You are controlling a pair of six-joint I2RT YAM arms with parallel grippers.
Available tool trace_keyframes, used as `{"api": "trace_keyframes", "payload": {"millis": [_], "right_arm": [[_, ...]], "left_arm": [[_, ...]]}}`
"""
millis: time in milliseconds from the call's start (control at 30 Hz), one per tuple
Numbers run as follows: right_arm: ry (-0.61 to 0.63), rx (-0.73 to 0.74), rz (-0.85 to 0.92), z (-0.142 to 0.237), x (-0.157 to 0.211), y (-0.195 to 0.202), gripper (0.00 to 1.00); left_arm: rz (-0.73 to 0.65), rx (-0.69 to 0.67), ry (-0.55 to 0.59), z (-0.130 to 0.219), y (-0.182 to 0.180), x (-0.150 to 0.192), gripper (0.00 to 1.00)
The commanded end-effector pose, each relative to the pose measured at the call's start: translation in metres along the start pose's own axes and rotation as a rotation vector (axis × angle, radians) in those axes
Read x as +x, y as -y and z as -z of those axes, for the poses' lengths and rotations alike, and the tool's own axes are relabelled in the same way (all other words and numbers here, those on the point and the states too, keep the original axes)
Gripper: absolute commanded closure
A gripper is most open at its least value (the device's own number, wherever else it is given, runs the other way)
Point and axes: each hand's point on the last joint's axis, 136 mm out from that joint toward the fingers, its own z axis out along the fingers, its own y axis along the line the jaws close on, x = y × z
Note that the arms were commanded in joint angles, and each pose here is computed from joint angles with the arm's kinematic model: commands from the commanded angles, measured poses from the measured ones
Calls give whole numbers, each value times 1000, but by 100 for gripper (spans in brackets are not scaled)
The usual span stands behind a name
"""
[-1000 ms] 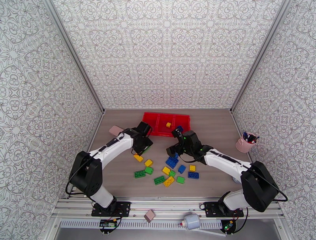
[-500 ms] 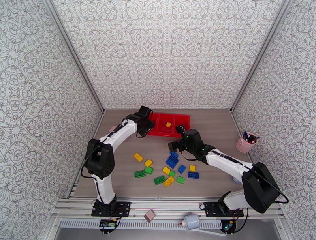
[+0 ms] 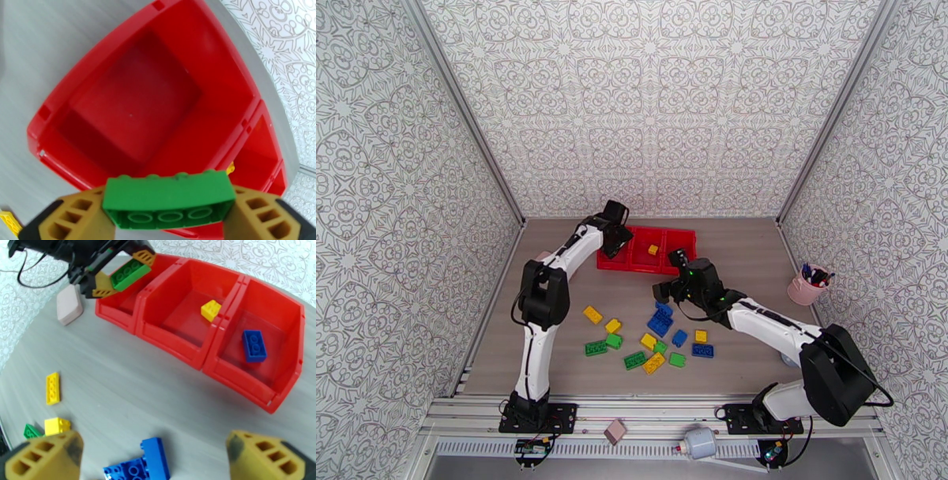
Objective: Sort the legos into containers by color
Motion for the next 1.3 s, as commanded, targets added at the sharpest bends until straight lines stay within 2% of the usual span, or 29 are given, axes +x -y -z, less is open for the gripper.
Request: {"api": "trace_keyframes", "payload": {"millis": [0,167,333,533,700,767,900,1000,1267], "right_arm": [[-11,30,-8,3,-3,4,0],[-66,53,-23,8,9,8,0],[-145,75,-45,11,28,12,0],[-294,116,-57,13,54,15,0],[-410,114,-48,6,69,12,1],[-450,113,-46,2,73,11,1],[-484,117,-58,-11,70,10,6],[-500,102,-63,-23,72,8,7],[-525,83,-68,-45,75,3,14]], "left_arm": [[-32,-14,18,12,-2,-8,17],[-83,40,48,53,1,-6,6],[-191,123,91,90,-4,5,0],[-457,257,118,135,-14,32,0],[-687,412,86,167,-28,61,0],[-789,472,78,177,-33,73,0],[-994,504,94,188,-45,90,0],[-1159,670,38,198,-47,123,0],[-1354,814,66,196,-61,156,0]]}}
